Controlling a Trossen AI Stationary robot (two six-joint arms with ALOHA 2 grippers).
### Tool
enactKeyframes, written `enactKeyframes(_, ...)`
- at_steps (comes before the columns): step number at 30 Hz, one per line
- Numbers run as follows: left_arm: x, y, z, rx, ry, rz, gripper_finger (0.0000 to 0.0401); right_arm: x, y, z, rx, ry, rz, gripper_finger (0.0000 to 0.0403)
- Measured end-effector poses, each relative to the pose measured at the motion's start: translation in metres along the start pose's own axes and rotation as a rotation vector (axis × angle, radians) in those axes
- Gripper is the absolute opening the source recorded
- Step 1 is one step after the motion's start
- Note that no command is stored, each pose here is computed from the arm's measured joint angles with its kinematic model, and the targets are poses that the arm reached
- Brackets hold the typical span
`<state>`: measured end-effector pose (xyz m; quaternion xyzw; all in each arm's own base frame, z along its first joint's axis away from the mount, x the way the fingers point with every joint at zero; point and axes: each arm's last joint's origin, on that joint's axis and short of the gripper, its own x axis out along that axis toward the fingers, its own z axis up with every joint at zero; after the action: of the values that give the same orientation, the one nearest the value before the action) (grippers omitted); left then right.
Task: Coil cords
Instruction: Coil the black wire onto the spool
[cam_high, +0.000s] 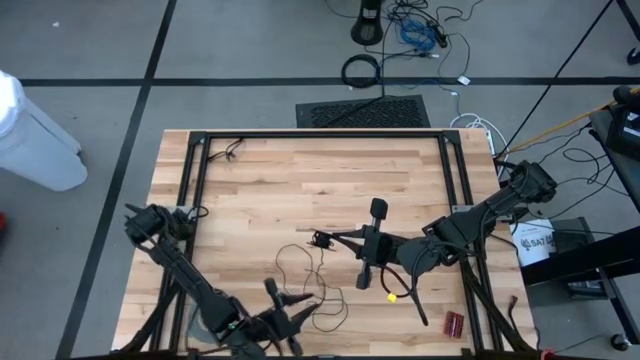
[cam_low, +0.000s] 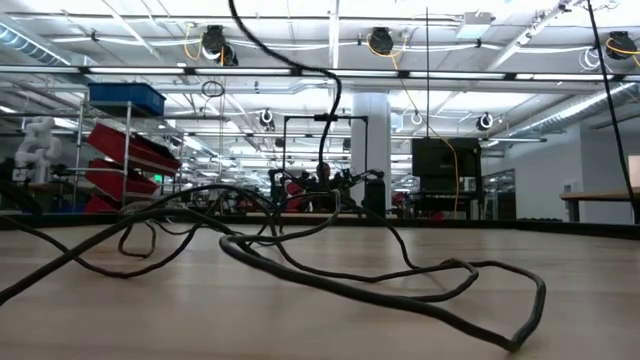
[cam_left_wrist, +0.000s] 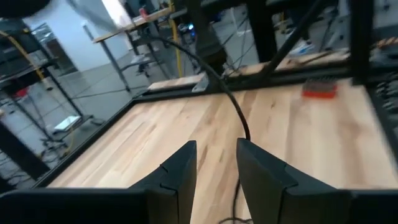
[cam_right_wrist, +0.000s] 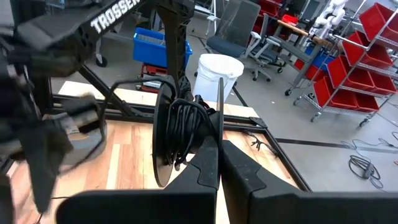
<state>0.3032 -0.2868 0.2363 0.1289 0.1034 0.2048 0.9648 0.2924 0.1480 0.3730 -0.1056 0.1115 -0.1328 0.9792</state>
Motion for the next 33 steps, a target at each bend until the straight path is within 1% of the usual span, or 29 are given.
enactKeyframes(4,-0.010,0.004,0.011,-0.028,-0.017,-0.020,0.0121,0.000,0.000,0.000,-0.003,0.000,0.000,0.0000)
enactKeyframes(8,-0.015,0.003,0.012,-0.028,-0.019,-0.046,0.0121,0.000,0.000,0.000,-0.002,0.000,0.000,0.0000)
enactKeyframes(13,-0.014,0.004,0.012,-0.046,-0.017,-0.045,0.0121,0.000,0.000,0.000,-0.002,0.000,0.000,0.0000)
enactKeyframes(15,-0.011,0.006,0.012,-0.049,-0.016,-0.028,0.0121,0.000,0.000,0.000,-0.002,0.000,0.000,0.0000)
enactKeyframes(18,-0.009,0.008,0.012,-0.077,-0.020,0.041,0.0121,0.000,0.000,0.000,-0.002,0.000,0.000,0.0000)
enactKeyframes(22,-0.013,0.008,0.011,-0.078,-0.030,0.082,0.0121,0.000,0.000,0.000,-0.003,0.000,0.000,0.0000)
enactKeyframes(24,-0.014,0.008,0.011,-0.082,-0.030,0.075,0.0121,0.000,0.000,0.000,-0.006,0.000,0.000,0.0000)
enactKeyframes(28,-0.004,0.009,0.011,-0.129,-0.007,-0.001,0.0121,0.000,0.000,0.000,-0.006,0.000,0.000,0.0000)
enactKeyframes(30,0.001,0.010,0.010,-0.159,0.001,-0.001,0.0121,0.000,0.000,0.000,-0.005,-0.001,0.000,0.0000)
enactKeyframes(33,0.003,0.012,0.009,-0.148,0.010,0.008,0.0121,0.000,0.000,0.000,-0.005,-0.001,0.000,0.0000)
